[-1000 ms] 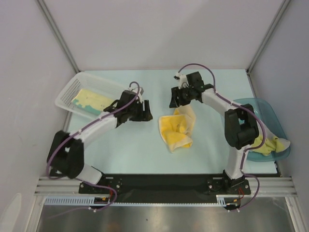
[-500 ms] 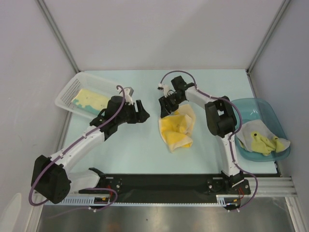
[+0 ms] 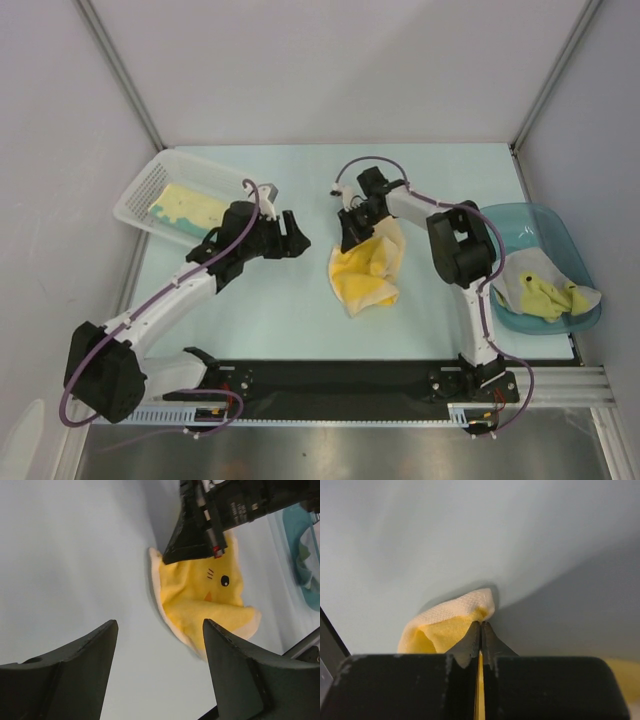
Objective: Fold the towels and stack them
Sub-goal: Flatten out the crumpled towel
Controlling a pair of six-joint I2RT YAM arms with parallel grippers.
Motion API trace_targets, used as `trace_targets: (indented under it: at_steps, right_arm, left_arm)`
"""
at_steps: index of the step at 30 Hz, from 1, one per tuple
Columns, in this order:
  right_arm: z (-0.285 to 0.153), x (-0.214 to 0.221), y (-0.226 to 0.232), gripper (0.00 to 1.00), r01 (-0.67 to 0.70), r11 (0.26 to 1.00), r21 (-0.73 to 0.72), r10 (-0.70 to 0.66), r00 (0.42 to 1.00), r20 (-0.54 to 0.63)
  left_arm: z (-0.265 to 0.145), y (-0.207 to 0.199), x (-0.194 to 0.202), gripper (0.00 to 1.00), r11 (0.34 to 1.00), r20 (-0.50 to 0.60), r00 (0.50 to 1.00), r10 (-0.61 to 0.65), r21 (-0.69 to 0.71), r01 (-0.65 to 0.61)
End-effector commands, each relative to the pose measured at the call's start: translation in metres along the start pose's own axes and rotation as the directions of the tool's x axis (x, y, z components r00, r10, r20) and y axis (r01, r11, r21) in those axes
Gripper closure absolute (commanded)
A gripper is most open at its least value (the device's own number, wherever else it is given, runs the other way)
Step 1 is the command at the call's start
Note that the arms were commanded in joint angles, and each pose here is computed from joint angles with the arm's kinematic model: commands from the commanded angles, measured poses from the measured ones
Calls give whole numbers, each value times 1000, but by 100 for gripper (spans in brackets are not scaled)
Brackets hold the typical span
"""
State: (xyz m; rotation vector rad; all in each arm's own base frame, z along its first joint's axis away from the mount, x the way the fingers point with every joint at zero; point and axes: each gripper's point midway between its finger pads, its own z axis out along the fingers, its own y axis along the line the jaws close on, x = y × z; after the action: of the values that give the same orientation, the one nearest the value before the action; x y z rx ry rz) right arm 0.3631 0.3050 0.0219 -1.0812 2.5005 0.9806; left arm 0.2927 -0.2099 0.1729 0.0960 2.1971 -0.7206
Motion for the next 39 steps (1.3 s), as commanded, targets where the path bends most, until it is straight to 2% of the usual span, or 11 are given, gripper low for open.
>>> trace_targets:
  at_steps: [1, 6, 11, 12, 18, 24, 32, 39]
  right_arm:
    - [-52, -24, -27, 100, -133, 986, 104, 115, 979, 168]
    - [-93, -12, -43, 100, -293, 946, 136, 253, 934, 252]
    - [-99, 27, -68, 100, -465, 869, 168, 418, 873, 253]
    - [-100, 27, -69, 100, -469, 868, 161, 419, 867, 268]
    - [-101, 42, -67, 100, -486, 858, 164, 436, 859, 268]
    - [-111, 49, -73, 100, -523, 835, 170, 462, 835, 299]
    - [-115, 47, -70, 100, -523, 836, 164, 458, 831, 314]
    - [-119, 47, -65, 100, -520, 840, 153, 454, 829, 327]
  left_arm:
    - [9, 4, 8, 25, 1000, -21, 1000, 5, 3, -5]
    - [33, 6, 45, 28, 998, -122, 991, -63, 18, 66]
    - [50, -6, 66, 29, 992, -152, 982, -110, 37, 117]
    - [54, -1, 77, 29, 993, -176, 977, -118, 12, 122]
    - [78, -17, 89, 28, 995, -156, 987, -41, 83, 54]
    - [84, -26, 127, 33, 993, -261, 965, -38, 94, 65]
    - [87, -27, 162, 41, 999, -356, 934, -41, -4, 42]
    - [99, -22, 165, 44, 998, -366, 929, -52, -54, 35]
